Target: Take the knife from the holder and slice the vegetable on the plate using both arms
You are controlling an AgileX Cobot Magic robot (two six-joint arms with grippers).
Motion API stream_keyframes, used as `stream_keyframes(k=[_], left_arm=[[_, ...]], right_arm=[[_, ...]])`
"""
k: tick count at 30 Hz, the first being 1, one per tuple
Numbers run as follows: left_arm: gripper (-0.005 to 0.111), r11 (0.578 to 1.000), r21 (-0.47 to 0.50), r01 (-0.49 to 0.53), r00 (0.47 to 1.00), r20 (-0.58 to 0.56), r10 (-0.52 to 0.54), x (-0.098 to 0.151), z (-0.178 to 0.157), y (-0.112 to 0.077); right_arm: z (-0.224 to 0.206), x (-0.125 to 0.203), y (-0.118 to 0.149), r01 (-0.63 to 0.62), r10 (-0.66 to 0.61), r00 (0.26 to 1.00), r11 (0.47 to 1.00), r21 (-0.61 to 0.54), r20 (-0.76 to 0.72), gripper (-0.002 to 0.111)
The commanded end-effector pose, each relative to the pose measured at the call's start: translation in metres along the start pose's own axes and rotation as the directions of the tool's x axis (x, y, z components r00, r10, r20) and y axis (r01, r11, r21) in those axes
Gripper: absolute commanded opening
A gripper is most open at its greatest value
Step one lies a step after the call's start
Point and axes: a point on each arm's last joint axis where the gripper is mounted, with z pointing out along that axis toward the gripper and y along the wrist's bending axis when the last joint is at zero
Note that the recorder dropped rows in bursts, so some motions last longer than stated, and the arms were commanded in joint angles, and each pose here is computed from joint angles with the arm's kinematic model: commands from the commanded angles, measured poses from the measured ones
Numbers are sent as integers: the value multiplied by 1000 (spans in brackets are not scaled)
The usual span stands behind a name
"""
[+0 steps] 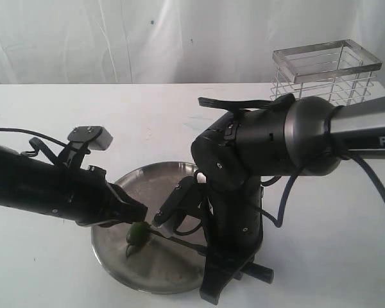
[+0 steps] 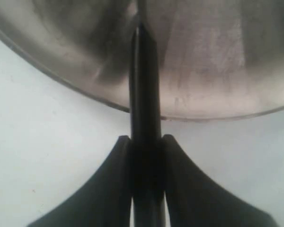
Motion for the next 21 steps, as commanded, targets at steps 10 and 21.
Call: stream_keyframes(k=[10,21], left_arm=[[0,994,78,80,996,-34,-77,9,18,6],[0,994,74,86,996,-23,-84,10,24,10]], right_arm=[[-2,-1,0,4,-4,1000,1000,0,7,0],[-2,-1,-1,4,-4,1000,1000,2,13,0]])
